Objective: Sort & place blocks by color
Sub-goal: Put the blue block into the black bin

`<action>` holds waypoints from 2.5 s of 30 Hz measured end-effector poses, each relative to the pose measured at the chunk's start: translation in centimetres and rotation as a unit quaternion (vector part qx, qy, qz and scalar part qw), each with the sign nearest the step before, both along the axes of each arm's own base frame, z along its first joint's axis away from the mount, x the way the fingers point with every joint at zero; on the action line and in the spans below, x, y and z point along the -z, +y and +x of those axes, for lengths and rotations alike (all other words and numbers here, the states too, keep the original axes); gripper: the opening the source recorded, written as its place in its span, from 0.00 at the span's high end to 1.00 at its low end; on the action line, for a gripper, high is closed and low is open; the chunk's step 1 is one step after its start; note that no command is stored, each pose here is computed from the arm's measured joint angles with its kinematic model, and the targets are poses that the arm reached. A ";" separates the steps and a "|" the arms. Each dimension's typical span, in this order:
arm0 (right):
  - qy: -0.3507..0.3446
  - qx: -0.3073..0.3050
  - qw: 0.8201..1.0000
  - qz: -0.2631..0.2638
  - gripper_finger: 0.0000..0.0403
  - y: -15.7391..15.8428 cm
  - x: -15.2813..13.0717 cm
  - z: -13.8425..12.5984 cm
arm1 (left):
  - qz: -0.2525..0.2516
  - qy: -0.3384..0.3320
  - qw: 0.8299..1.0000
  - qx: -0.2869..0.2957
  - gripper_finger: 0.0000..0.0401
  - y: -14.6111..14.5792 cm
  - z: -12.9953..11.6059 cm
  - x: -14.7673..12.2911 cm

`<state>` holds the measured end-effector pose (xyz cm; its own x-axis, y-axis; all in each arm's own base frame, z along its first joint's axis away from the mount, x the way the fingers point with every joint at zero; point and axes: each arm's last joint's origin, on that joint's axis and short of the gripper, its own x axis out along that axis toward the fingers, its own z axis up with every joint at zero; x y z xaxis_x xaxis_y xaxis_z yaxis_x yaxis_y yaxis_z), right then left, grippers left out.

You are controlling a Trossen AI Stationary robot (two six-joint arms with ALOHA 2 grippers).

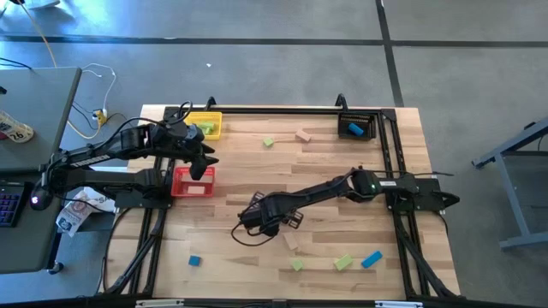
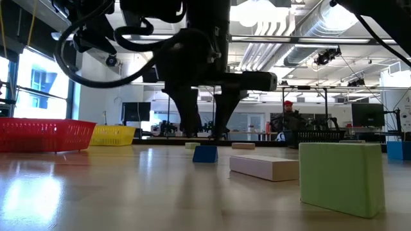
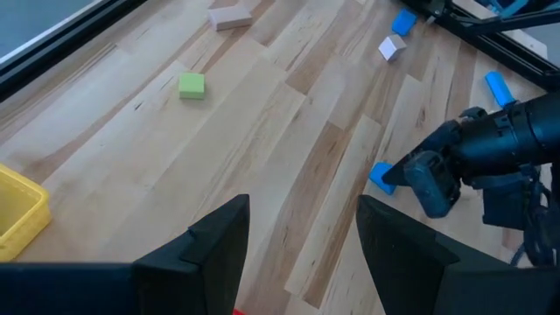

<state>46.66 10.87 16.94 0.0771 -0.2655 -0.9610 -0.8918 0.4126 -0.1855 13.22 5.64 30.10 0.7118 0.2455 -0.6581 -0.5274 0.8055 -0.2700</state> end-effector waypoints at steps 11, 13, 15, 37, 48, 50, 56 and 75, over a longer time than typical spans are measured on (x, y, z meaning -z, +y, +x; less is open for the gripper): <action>0.010 0.008 1.000 0.004 0.52 0.2 0.0 -0.3 | 0.002 0.001 1.000 -0.003 0.51 0.0 0.0 0.0; 0.013 0.007 1.000 0.008 0.52 0.2 0.4 -0.2 | 0.002 0.001 1.000 -0.003 0.51 0.0 0.0 0.0; 0.020 0.007 1.000 0.004 0.52 0.2 1.0 -0.1 | 0.002 0.001 1.000 -0.003 0.51 0.0 0.0 0.0; 0.027 0.052 0.998 0.007 0.72 0.3 2.7 0.0 | 0.024 0.010 1.000 -0.010 0.51 0.1 -0.1 0.0; 0.007 0.168 0.986 0.006 0.75 -0.7 2.4 0.0 | 0.024 0.010 1.000 -0.010 0.51 0.1 -0.1 0.0; -0.004 0.205 0.979 -0.001 0.75 -1.7 2.0 0.1 | 0.024 0.010 1.000 -0.010 0.51 0.1 -0.1 0.0; -0.060 0.316 0.946 -0.041 0.75 -4.7 -0.3 0.0 | 0.024 0.011 1.000 -0.010 0.51 0.1 -0.1 0.0; -0.130 0.516 0.838 -0.119 0.75 -11.7 -5.6 -2.4 | 0.030 0.014 0.999 -0.004 0.51 0.1 -0.1 0.1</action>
<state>44.29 -0.81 22.55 -0.1128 -0.5024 -0.8573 0.0001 0.8628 -0.5056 13.14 5.77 30.04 0.6906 0.2901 -0.6625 -0.5406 0.8155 -0.2065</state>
